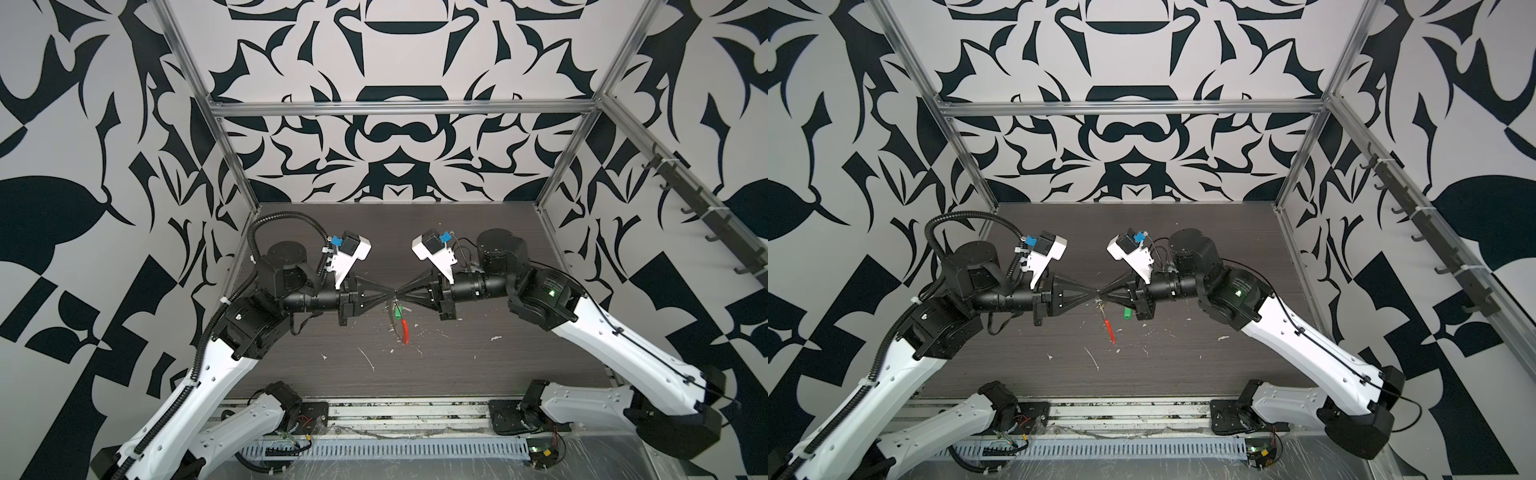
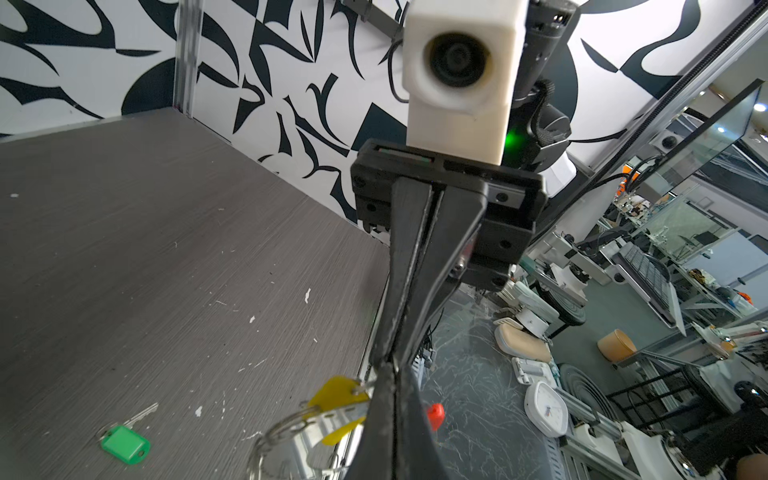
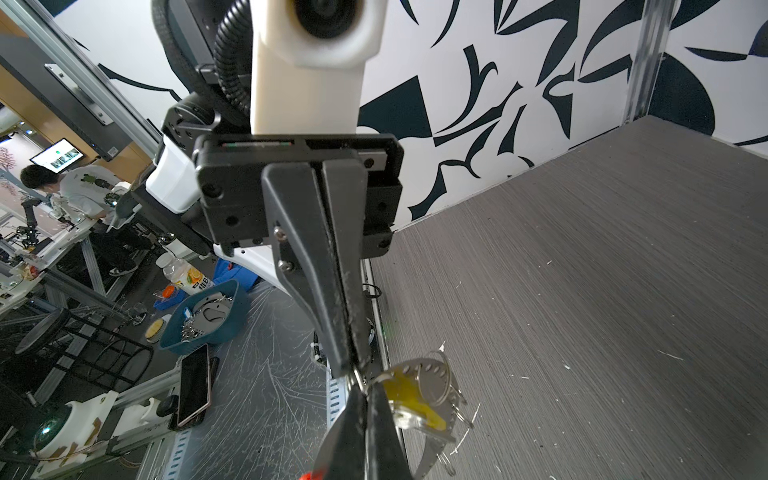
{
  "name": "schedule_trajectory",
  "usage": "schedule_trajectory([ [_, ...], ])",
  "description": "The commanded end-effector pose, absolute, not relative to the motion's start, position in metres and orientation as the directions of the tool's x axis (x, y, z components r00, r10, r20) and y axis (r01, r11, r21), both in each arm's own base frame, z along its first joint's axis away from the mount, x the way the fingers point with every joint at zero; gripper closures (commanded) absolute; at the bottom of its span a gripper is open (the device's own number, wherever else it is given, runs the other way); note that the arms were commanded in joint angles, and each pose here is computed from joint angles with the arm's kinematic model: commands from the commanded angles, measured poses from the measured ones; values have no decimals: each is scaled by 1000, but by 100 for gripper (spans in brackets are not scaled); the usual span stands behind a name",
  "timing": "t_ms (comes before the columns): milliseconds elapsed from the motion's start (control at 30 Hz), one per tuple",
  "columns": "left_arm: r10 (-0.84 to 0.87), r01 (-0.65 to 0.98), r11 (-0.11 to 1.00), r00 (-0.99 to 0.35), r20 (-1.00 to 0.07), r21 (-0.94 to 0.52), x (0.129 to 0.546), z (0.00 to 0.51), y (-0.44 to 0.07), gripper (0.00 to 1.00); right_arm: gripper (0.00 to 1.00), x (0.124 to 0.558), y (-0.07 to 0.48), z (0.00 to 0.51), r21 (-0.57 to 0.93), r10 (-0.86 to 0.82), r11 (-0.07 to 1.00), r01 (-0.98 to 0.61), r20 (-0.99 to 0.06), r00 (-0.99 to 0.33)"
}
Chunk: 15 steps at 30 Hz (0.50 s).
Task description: Remove the keys from the keyring
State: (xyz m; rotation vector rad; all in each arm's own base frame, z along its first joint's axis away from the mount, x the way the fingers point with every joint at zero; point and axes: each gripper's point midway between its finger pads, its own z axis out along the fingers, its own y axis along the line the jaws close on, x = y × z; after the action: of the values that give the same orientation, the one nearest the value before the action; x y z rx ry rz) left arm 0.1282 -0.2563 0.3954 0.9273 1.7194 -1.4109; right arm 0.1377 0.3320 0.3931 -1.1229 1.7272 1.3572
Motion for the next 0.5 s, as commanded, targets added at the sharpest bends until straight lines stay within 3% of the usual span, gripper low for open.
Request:
schedule_trajectory([
  [0, 19, 882, 153, -453, -891, -445, 131, 403, -253, 100, 100, 138, 329, 426, 323, -127, 68, -944, -936, -329],
  [267, -99, 923, 116, -357, -929, -367, 125, 420, -246, 100, 62, 149, 314, 427, 240, -36, 171, -956, -968, -250],
  [467, -175, 944, 80, -304, -936, -322, 120, 431, -243, 100, 54, 146, 317, 415, 226, -33, 149, -963, -972, -233],
])
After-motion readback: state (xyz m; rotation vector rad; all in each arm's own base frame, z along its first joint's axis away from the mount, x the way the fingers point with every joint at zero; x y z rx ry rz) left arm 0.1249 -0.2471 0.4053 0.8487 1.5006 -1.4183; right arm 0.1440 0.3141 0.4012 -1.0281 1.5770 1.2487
